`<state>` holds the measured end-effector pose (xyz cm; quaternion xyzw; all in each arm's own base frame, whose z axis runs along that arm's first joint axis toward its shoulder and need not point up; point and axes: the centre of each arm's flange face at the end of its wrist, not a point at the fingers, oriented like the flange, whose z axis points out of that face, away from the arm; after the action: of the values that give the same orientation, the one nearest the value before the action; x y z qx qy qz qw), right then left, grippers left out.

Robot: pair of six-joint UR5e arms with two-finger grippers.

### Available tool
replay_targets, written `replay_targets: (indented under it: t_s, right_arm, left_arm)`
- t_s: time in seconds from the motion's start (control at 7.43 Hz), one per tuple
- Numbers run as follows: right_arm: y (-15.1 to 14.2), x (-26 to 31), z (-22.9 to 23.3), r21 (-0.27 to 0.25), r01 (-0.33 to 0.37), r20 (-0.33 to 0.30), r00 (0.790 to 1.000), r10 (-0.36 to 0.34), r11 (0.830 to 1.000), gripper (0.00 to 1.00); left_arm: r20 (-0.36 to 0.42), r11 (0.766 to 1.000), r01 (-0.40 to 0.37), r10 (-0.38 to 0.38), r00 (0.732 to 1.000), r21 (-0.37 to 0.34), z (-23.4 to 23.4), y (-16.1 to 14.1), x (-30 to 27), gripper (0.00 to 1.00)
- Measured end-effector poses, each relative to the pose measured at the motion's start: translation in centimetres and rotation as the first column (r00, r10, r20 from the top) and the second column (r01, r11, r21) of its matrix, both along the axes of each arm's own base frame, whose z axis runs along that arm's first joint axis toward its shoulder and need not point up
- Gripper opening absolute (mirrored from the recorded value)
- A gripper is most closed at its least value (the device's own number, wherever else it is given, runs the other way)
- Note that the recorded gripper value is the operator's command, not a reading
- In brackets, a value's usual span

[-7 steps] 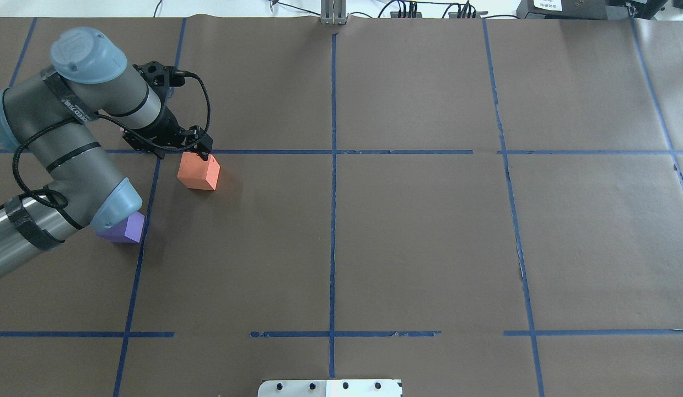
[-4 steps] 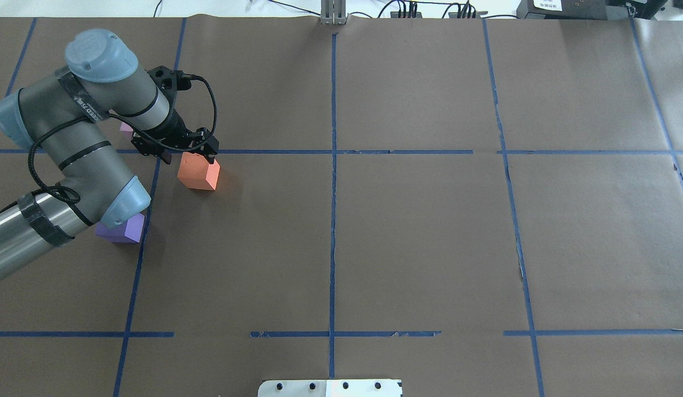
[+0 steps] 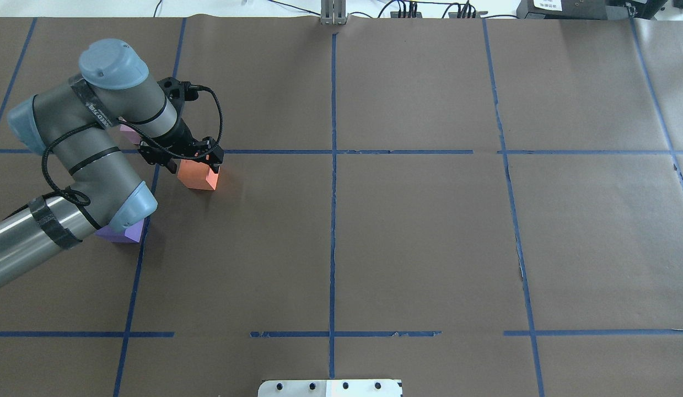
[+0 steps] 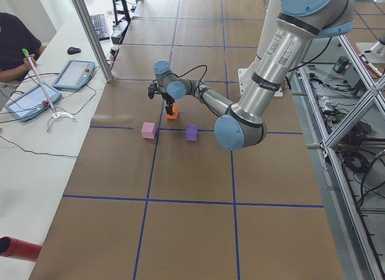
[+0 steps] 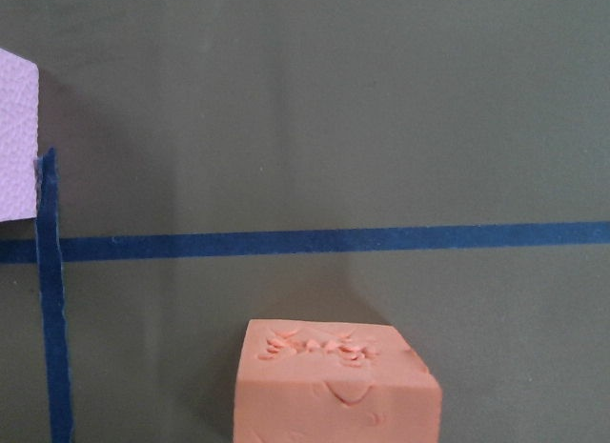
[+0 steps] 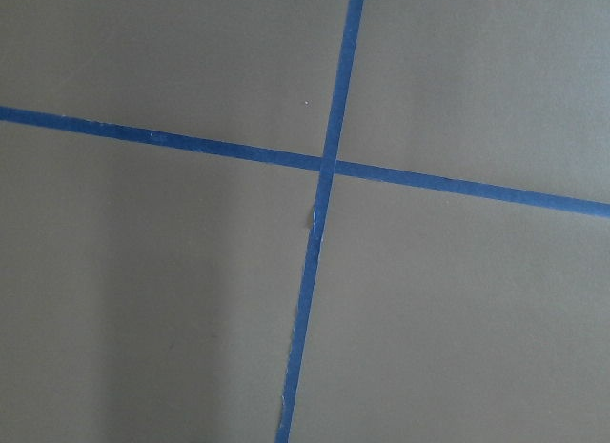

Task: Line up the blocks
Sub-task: 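Close the left gripper on the orange cube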

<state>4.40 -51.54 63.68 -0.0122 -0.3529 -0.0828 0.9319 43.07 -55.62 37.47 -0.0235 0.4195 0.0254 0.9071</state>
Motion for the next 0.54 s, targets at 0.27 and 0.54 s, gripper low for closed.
replay_targets:
  t_s: [0.27,0.54]
  right_arm:
    - [0.0,0.0,0.0,0.0,0.0,0.0,1.0,0.0,1.0,1.0]
    - [0.0,0.0,0.0,0.0,0.0,0.0,1.0,0.0,1.0,1.0]
  left_arm:
    - [0.005,1.0,-0.01,0.01,1.0,-0.005,0.48,0.11,0.79,0.94]
    - [-0.001,1.0,-0.017,0.017,1.0,0.002,0.89,0.23,1.31,0.7]
